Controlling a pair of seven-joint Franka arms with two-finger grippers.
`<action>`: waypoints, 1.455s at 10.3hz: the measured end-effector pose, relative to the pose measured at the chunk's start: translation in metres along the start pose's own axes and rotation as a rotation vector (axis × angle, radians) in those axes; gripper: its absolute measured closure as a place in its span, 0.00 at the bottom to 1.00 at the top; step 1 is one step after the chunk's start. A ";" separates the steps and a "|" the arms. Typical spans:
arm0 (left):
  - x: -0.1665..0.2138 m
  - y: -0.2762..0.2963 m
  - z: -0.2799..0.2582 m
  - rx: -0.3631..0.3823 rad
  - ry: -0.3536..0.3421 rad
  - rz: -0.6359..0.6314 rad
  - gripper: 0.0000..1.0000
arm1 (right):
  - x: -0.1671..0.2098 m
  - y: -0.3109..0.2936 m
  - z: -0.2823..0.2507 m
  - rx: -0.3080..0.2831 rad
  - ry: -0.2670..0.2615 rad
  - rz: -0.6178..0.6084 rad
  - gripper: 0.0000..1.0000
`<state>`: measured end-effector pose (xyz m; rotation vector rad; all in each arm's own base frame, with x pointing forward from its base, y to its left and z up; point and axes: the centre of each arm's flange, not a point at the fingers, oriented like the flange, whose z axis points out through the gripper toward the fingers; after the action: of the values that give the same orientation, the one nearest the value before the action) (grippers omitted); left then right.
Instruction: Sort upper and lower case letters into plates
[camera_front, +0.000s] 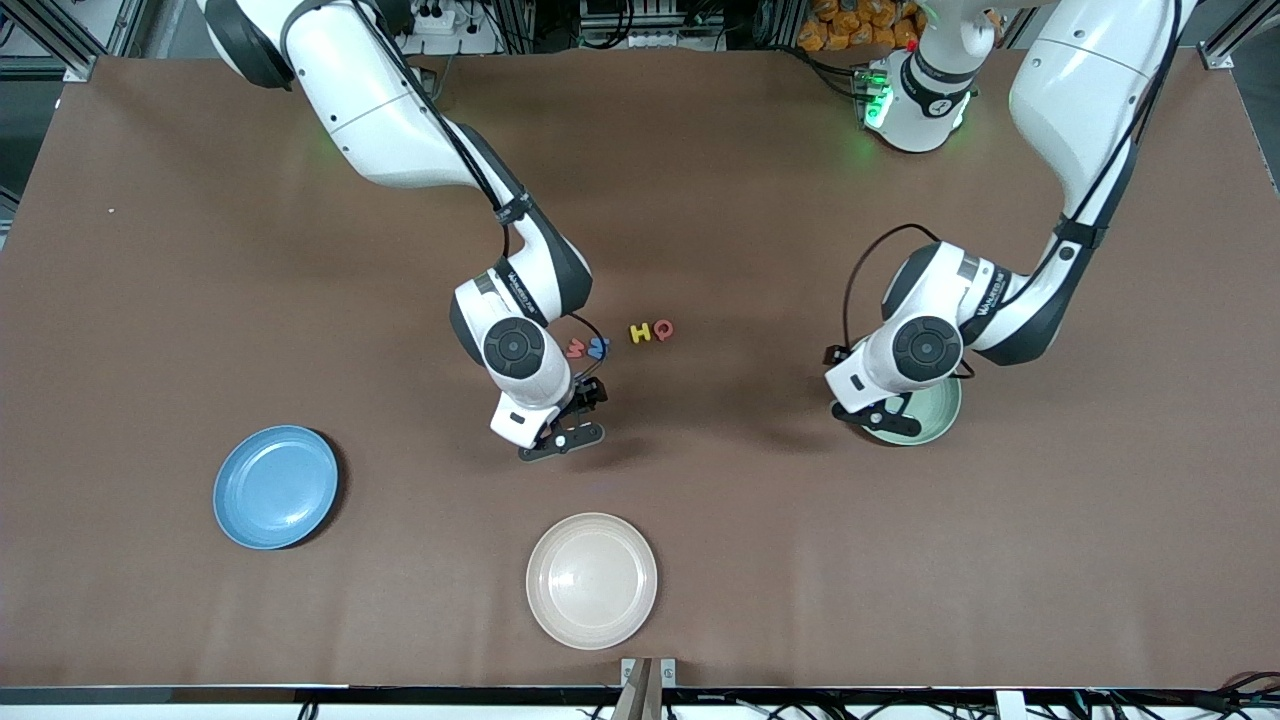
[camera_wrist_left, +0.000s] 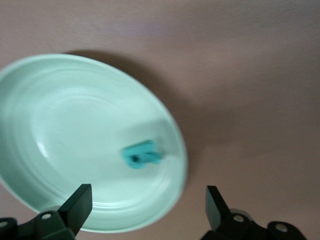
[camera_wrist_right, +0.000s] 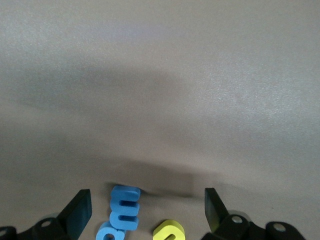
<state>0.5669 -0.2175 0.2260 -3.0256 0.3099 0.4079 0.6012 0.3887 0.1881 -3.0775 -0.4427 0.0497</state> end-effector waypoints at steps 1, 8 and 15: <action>-0.001 0.018 -0.005 -0.022 0.003 -0.055 0.00 | -0.001 0.000 0.001 0.000 -0.003 0.001 0.00; -0.014 0.130 -0.016 -0.113 -0.032 -0.471 0.00 | -0.009 -0.019 0.015 -0.005 -0.025 -0.005 0.03; -0.024 0.243 -0.004 -0.305 -0.041 -1.098 0.00 | -0.005 -0.014 0.006 -0.004 -0.017 0.006 0.73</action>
<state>0.4951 -0.4512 0.2257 -2.8531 -1.4421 0.4087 0.5918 0.4011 0.1828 -3.0843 -0.4353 0.0754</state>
